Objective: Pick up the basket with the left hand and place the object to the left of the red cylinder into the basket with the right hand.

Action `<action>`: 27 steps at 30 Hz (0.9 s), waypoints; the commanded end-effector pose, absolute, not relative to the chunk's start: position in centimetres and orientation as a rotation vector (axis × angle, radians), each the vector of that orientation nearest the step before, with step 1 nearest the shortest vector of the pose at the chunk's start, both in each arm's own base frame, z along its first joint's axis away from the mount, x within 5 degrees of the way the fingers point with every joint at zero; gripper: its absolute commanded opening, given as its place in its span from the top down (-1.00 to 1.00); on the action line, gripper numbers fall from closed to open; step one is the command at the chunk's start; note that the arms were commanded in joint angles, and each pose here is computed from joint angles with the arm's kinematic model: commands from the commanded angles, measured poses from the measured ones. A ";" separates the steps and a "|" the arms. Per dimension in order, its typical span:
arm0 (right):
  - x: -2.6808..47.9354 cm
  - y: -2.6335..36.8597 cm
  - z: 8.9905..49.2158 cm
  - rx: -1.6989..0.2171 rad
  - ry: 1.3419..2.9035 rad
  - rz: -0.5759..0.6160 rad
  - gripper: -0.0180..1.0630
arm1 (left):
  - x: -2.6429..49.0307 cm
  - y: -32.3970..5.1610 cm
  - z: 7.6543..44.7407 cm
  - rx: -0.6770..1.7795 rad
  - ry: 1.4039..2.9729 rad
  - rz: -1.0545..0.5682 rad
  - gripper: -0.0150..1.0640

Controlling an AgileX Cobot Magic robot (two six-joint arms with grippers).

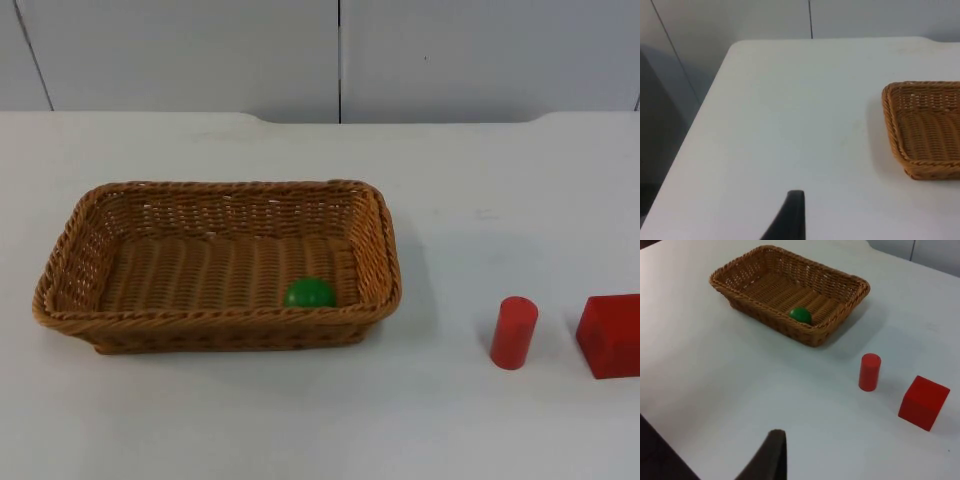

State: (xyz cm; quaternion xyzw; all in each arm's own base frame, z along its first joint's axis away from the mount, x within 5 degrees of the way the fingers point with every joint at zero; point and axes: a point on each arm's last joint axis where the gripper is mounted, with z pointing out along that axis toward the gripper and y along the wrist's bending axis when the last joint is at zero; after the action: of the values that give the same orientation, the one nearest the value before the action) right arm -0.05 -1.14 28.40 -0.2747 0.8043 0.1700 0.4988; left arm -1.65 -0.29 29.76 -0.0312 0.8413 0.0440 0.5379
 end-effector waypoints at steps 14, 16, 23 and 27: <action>0.0 -1.1 28.1 -0.683 1.950 0.395 -0.98 | -0.5 0.0 27.4 -0.126 2.062 0.102 -0.71; 0.0 -1.1 28.0 -0.697 1.946 0.388 -0.98 | -0.5 0.0 27.4 -0.126 2.062 0.102 -0.71; 0.0 -1.1 28.0 -0.697 1.946 0.388 -0.98 | -0.5 0.0 27.4 -0.126 2.062 0.102 -0.71; 0.0 -1.1 28.0 -0.697 1.946 0.388 -0.98 | -0.5 0.0 27.4 -0.125 2.062 0.100 -0.71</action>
State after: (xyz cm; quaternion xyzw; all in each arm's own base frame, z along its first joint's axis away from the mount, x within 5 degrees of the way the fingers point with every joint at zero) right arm 0.01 -1.10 28.06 -0.2868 0.8053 0.1602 0.4935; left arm -0.48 0.00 27.48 -0.0466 0.8587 0.0411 0.5087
